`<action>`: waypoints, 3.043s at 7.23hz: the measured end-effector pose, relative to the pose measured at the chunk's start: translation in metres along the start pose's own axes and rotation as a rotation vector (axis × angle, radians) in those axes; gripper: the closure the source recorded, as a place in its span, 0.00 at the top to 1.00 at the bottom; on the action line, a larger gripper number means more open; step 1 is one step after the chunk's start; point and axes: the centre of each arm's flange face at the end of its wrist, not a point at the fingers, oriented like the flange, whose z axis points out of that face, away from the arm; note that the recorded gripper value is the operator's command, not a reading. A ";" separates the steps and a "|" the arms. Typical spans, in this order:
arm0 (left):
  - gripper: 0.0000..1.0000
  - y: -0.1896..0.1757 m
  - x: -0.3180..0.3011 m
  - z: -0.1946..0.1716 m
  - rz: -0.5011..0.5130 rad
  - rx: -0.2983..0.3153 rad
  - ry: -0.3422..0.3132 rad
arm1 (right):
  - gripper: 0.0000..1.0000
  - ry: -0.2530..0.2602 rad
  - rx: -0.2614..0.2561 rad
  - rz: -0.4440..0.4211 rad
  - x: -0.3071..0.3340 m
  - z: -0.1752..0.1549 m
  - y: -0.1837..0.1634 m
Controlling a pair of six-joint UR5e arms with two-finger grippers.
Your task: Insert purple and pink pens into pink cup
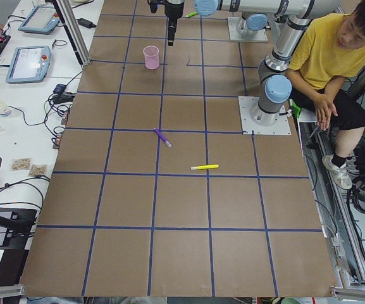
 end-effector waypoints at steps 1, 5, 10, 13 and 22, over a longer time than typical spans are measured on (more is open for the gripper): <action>1.00 -0.003 -0.003 0.001 -0.002 -0.001 -0.002 | 1.00 0.000 0.000 0.000 0.000 0.000 0.000; 1.00 -0.014 -0.029 -0.002 -0.053 -0.005 -0.007 | 1.00 0.004 -0.005 -0.025 0.008 0.000 -0.003; 1.00 -0.018 -0.029 0.003 -0.046 -0.007 -0.006 | 1.00 -0.050 -0.149 -0.464 0.233 0.029 -0.012; 1.00 -0.019 -0.030 0.005 -0.042 -0.007 -0.005 | 0.95 -0.069 -0.102 -0.970 0.351 0.096 -0.013; 1.00 -0.028 -0.138 0.118 0.270 -0.216 -0.016 | 0.86 -0.483 0.236 -1.924 0.414 0.295 -0.042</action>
